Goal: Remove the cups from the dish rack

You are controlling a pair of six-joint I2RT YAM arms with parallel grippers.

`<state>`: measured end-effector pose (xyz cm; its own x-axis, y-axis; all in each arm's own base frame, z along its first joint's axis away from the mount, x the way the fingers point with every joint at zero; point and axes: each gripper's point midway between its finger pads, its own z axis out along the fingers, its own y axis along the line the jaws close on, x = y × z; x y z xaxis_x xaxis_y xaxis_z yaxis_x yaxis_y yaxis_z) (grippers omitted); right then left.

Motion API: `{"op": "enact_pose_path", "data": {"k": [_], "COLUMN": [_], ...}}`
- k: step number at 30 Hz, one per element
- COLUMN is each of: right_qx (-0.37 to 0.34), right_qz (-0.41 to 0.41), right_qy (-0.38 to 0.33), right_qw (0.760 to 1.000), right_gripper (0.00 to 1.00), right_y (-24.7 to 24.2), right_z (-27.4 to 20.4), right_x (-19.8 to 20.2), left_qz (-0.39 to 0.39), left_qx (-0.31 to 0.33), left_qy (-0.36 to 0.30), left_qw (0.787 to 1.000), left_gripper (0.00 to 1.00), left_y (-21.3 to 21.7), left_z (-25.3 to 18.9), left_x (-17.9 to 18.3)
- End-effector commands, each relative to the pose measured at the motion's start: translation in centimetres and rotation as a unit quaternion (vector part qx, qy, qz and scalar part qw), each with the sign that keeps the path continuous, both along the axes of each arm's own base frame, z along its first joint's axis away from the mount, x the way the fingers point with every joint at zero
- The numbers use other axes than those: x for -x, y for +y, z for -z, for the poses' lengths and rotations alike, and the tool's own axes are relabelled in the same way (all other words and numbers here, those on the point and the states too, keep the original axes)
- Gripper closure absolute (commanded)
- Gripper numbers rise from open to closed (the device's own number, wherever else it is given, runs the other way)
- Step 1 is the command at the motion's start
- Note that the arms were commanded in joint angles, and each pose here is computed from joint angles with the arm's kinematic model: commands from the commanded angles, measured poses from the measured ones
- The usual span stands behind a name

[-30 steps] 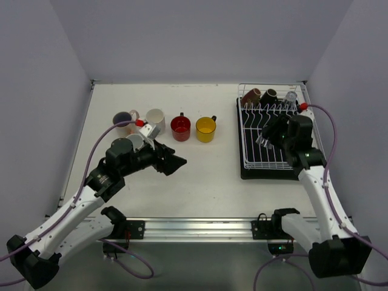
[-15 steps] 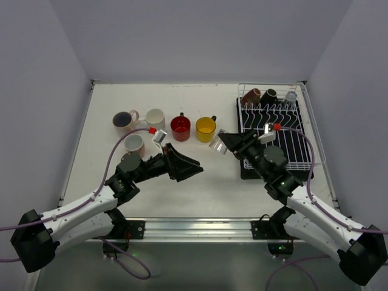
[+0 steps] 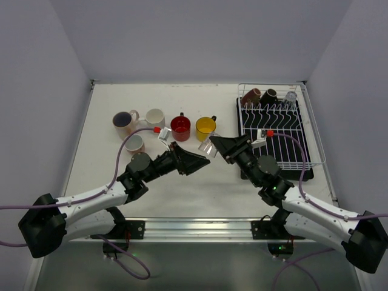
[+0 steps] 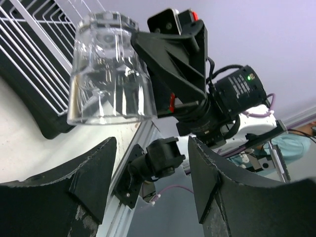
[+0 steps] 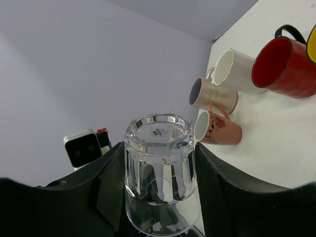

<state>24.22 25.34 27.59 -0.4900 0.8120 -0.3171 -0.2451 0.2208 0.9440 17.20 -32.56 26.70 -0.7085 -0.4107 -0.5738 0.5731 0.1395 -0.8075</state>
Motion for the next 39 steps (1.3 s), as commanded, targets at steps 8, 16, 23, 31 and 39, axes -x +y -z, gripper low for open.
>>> {"op": "enact_pose_path", "data": {"k": [8,16,23,31,39], "right_qx": [-0.024,-0.023,-0.009,0.111,0.232], "right_qz": [0.016,0.003,-0.005,-0.003,0.011], "right_qy": [-0.021,-0.030,-0.029,-0.051,-0.015], "right_qw": [0.999,0.999,1.000,0.992,0.972], "right_gripper": [0.84,0.84,0.67,0.01,0.01], "right_y": [2.0,3.4,3.8,2.8,-0.5], "right_z": [-1.6,-1.9,-1.1,-1.4,1.9], "right_x": [0.3,1.1,1.6,2.0,2.8], "left_qz": [-0.065,-0.105,-0.181,-0.213,-0.228], "left_qx": [0.064,0.059,0.007,-0.185,-0.395], "left_qy": [-0.050,-0.053,-0.072,-0.087,-0.031], "left_qw": [0.995,0.991,0.981,0.955,0.889], "left_gripper": [0.39,0.76,1.00,1.00,1.00], "left_y": [0.9,2.0,4.3,8.2,13.3], "left_z": [-4.1,-3.8,-3.2,0.2,4.6], "left_x": [-1.9,-2.7,-4.4,-3.9,-3.3]}}
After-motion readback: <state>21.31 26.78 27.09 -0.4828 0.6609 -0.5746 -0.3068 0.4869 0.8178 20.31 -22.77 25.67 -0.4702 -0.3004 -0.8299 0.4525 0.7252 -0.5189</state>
